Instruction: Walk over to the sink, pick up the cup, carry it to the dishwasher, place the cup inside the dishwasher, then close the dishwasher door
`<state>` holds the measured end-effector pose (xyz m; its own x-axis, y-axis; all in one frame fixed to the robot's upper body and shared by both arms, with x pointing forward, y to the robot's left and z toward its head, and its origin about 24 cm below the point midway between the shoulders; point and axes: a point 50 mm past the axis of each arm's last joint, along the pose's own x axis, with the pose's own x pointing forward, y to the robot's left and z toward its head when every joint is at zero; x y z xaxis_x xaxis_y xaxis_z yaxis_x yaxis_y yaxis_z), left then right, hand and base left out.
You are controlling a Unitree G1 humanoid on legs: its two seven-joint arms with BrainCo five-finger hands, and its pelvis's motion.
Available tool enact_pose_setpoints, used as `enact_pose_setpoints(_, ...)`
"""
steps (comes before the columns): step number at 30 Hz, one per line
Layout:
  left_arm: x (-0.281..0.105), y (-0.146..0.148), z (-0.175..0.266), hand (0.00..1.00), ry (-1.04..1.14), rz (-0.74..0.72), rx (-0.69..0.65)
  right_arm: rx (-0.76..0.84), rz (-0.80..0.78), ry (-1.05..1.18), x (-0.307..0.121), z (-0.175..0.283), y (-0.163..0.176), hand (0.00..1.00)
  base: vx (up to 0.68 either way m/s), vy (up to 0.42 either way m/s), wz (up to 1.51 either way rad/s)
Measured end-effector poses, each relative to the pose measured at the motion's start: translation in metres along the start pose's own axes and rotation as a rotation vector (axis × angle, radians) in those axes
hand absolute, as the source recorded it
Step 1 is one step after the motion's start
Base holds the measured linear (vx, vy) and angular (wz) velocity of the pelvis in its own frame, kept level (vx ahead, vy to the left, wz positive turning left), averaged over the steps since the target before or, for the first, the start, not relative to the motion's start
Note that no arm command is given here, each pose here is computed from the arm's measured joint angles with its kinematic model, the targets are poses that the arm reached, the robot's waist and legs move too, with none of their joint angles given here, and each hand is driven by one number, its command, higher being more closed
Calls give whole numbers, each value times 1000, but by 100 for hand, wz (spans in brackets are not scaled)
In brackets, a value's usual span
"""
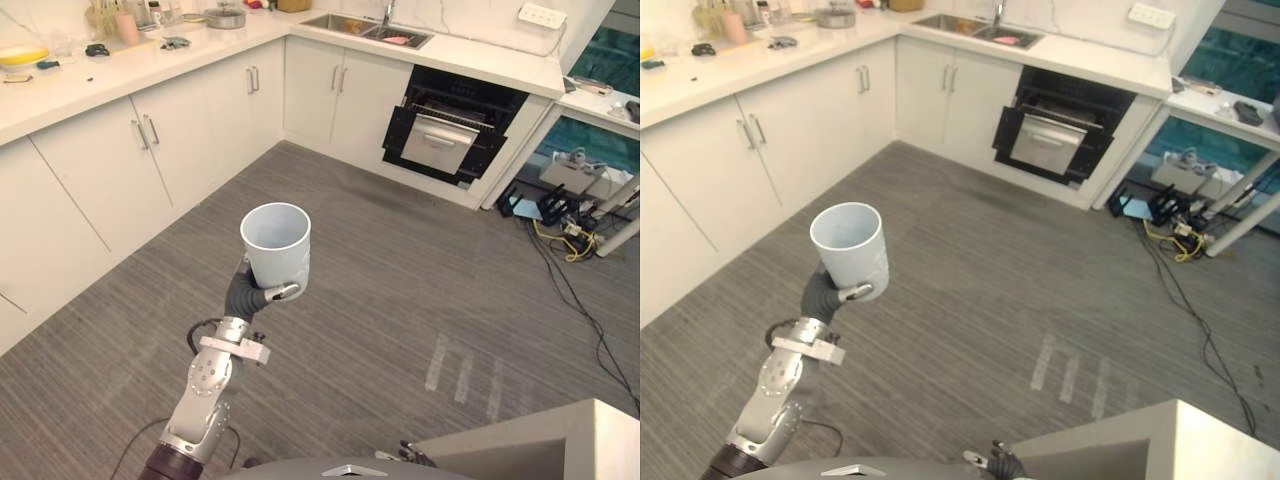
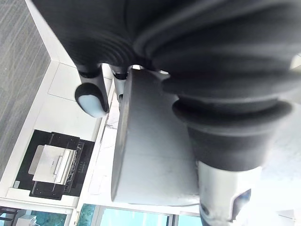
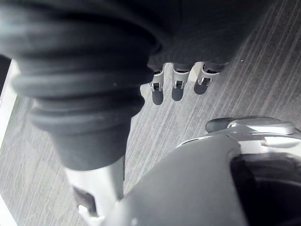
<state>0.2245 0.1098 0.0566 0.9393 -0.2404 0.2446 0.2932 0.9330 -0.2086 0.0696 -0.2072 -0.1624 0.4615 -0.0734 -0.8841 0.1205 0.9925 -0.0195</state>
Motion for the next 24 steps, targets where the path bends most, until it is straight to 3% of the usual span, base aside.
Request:
enact_pose_setpoints(11, -1, 5, -6, 100, 15, 49, -12, 90, 13, -7, -3, -7, -2, 0, 0, 0, 0)
enact_pose_setpoints(16, -15, 26, -7, 100, -12, 213, -19, 197, 16, -16, -7, -16, -5, 0, 13, -30, -3)
enact_pose_setpoints(24, -29, 25, 2, 100, -66, 270, -90, 198, -23, -54, -5, -1, -24, 0, 83, 4, 14)
